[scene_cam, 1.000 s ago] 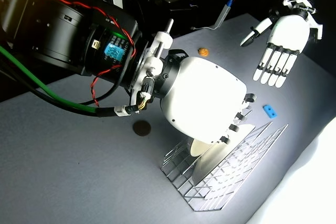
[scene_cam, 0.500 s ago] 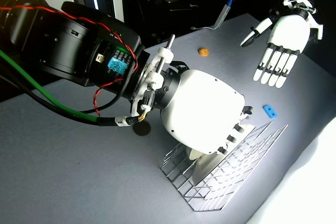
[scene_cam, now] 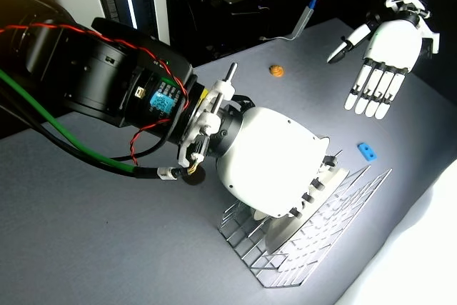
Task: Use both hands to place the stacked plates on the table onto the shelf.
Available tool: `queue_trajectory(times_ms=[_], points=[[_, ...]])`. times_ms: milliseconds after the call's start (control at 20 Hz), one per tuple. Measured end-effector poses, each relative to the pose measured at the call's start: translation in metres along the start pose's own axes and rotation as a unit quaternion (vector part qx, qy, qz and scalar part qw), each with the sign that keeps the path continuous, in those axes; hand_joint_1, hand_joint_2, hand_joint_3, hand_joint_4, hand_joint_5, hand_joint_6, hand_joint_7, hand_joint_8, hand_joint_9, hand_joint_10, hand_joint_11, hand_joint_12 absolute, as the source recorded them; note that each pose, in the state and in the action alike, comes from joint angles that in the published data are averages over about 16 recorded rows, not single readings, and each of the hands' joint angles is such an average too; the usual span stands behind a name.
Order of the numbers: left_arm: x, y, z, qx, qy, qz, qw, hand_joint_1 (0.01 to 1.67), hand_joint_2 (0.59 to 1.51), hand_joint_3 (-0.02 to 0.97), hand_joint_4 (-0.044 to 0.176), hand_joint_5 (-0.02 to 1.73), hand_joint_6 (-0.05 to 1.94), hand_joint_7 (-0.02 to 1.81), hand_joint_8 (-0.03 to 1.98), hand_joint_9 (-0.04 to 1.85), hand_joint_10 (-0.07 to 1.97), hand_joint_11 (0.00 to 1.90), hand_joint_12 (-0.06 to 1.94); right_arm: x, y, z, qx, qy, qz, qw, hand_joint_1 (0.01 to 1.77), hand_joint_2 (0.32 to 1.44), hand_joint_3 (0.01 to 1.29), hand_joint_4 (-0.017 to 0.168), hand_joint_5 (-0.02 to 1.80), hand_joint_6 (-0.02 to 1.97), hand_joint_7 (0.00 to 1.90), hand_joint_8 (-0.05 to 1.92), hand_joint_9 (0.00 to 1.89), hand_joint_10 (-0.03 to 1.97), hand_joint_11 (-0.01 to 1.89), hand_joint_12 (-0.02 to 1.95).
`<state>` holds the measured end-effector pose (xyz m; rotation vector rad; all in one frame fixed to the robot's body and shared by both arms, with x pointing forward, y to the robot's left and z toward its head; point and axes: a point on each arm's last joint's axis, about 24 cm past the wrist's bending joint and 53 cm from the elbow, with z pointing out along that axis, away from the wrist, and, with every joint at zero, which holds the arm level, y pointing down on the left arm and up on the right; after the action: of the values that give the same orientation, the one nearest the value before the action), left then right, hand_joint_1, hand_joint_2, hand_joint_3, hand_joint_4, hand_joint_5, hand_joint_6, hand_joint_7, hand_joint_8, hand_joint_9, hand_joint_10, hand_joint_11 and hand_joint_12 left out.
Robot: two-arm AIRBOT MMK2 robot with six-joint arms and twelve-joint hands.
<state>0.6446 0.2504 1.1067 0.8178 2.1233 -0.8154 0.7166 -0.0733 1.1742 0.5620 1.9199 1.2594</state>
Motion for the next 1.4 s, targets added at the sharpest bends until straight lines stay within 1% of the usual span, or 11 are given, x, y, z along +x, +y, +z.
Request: queue_trajectory(times_ms=[150,450,600,700,850,950,1150,1300,1400], points=[[0.000,0.000,0.000,0.000,0.000,0.000,1.0000,0.02,1.115,0.015,-0.001,0.02,0.01,0.03,0.00,0.02,0.01,0.02,0.01,0.000,-0.002,0.000,0.001,-0.001,0.002,1.0000,1.27,1.03,0.01,-0.007,0.90,0.83,1.05,0.73,1.05,0.81,0.88,1.24],[-0.001,0.000,0.000,0.000,-0.001,0.001,1.0000,0.02,1.108,0.015,-0.001,0.02,0.01,0.03,0.00,0.02,0.01,0.02,0.01,0.000,-0.002,-0.001,0.002,-0.001,0.007,1.0000,1.21,1.03,0.01,-0.005,0.91,0.54,1.06,0.45,1.07,0.45,0.84,1.21],[-0.001,0.000,0.000,0.001,-0.001,0.000,1.0000,0.02,1.106,0.015,-0.001,0.02,0.01,0.03,0.00,0.02,0.01,0.02,0.01,-0.003,0.003,-0.003,-0.003,-0.003,0.010,0.9999,1.18,1.02,0.01,-0.004,0.92,0.39,1.07,0.30,1.08,0.27,0.81,1.20],[-0.001,-0.001,0.000,0.001,-0.002,0.000,1.0000,0.02,1.104,0.015,-0.001,0.02,0.01,0.03,0.00,0.02,0.01,0.02,0.01,-0.004,0.008,-0.005,-0.008,-0.004,0.013,0.9999,1.16,1.02,0.01,-0.004,0.92,0.29,1.07,0.20,1.08,0.19,0.79,1.19],[-0.002,-0.002,0.000,0.003,-0.002,0.000,1.0000,0.02,1.101,0.015,-0.001,0.02,0.01,0.02,0.00,0.02,0.01,0.02,0.01,-0.008,0.016,-0.008,-0.016,-0.007,0.016,0.9997,1.14,1.01,0.01,-0.003,0.93,0.13,1.07,0.06,1.07,0.13,0.77,1.18],[-0.004,-0.004,0.000,0.006,-0.004,0.000,1.0000,0.02,1.100,0.015,-0.001,0.02,0.01,0.02,0.00,0.02,0.01,0.02,0.01,-0.012,0.024,-0.012,-0.023,-0.010,0.014,0.9996,1.13,1.00,0.01,-0.003,0.93,0.07,1.07,0.03,1.07,0.11,0.76,1.18],[-0.009,-0.013,0.001,0.018,-0.010,0.001,0.9998,0.02,1.101,0.015,-0.002,0.02,0.01,0.02,0.00,0.02,0.01,0.02,0.01,-0.022,0.044,-0.023,-0.045,-0.022,-0.012,0.9987,1.11,1.00,0.01,-0.003,0.93,0.07,1.07,0.03,1.07,0.10,0.74,1.19],[-0.013,-0.024,0.002,0.032,-0.014,0.003,0.9994,0.02,1.105,0.015,-0.002,0.03,0.01,0.02,0.00,0.02,0.01,0.02,0.01,-0.028,0.058,-0.033,-0.062,-0.033,-0.043,0.9966,1.10,1.00,0.01,-0.003,0.93,0.07,1.07,0.03,1.06,0.10,0.72,1.19],[-0.015,-0.031,0.002,0.041,-0.017,0.006,0.9990,0.02,1.112,0.015,-0.002,0.05,0.01,0.05,0.00,0.05,0.01,0.02,0.05,-0.032,0.065,-0.040,-0.072,-0.040,-0.067,0.9943,1.07,1.00,0.01,-0.003,0.93,0.07,1.07,0.03,1.06,0.10,0.71,1.19]])
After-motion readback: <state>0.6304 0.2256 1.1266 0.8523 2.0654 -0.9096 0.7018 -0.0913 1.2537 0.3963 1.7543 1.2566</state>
